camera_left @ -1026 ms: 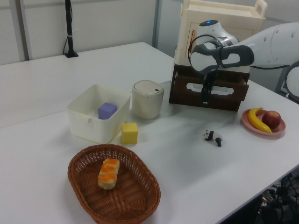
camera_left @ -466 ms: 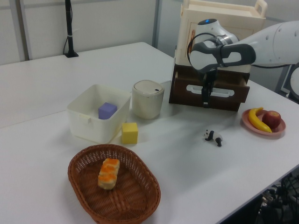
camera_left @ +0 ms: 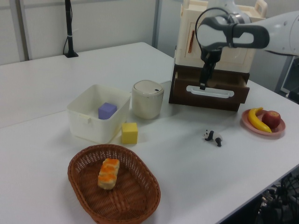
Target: Slide the drawer open
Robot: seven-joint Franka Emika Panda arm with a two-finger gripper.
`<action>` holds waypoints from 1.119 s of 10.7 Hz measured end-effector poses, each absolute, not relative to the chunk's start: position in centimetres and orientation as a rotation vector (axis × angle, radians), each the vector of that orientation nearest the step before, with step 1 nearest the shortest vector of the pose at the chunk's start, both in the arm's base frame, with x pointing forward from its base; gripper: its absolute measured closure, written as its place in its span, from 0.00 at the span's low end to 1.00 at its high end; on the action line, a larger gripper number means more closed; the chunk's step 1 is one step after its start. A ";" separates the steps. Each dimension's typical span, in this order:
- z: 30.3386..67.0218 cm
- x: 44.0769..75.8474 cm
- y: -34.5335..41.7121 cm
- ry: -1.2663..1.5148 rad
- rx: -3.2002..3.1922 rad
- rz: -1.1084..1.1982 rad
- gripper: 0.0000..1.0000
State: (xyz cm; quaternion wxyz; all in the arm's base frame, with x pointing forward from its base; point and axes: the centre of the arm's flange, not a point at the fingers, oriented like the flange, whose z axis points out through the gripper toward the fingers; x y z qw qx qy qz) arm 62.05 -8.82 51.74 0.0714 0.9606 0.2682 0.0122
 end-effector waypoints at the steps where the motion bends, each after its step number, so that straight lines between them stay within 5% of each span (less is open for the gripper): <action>1: 52.7 61.6 -7.7 0.711 2.941 0.038 0.00; 6: 52.8 61.4 0.2 -0.104 3.081 0.051 0.00; 12: 54.1 61.7 -1.3 -0.340 3.122 0.088 0.00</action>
